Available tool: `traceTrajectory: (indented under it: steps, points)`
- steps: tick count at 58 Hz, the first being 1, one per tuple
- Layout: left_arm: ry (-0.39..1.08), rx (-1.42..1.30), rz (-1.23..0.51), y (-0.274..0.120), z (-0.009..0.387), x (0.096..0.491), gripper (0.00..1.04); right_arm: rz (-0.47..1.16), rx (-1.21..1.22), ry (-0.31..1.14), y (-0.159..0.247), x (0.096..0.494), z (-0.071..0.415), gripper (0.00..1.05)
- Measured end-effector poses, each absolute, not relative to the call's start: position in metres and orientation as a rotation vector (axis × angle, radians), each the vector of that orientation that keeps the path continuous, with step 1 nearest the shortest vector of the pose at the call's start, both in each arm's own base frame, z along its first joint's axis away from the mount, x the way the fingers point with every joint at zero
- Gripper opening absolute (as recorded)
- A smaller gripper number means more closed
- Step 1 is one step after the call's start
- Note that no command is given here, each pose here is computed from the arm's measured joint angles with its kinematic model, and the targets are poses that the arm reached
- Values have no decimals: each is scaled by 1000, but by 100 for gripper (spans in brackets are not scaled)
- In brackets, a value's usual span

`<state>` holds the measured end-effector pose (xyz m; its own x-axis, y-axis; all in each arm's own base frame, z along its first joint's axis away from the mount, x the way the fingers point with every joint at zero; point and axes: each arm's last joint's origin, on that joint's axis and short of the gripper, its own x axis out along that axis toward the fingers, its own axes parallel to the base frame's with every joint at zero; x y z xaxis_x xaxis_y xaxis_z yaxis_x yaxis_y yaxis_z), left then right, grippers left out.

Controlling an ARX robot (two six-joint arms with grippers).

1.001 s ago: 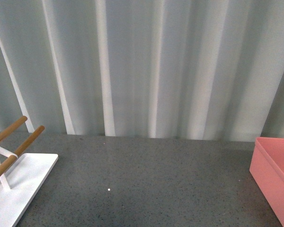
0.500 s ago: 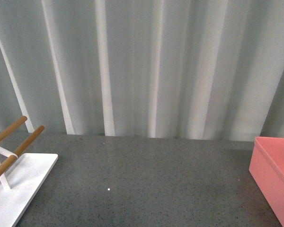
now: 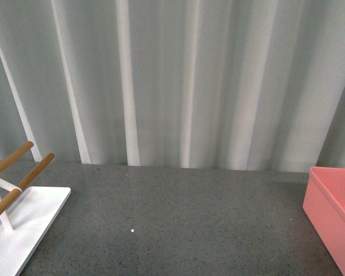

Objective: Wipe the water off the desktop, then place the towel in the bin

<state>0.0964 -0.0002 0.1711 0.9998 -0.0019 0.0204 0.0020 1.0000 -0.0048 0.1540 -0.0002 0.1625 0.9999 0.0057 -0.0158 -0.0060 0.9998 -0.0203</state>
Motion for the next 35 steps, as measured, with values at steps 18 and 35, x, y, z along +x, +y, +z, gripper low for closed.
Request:
traceTrajectory:
  steps: [18, 35]
  points:
    - [-20, -5, -2, 0, 171, 96, 98, 5, -17, -12, 0, 138, 171, 3]
    - [-20, -5, -2, 0, 171, 96, 98, 2, -17, -23, 0, 126, 174, 3]
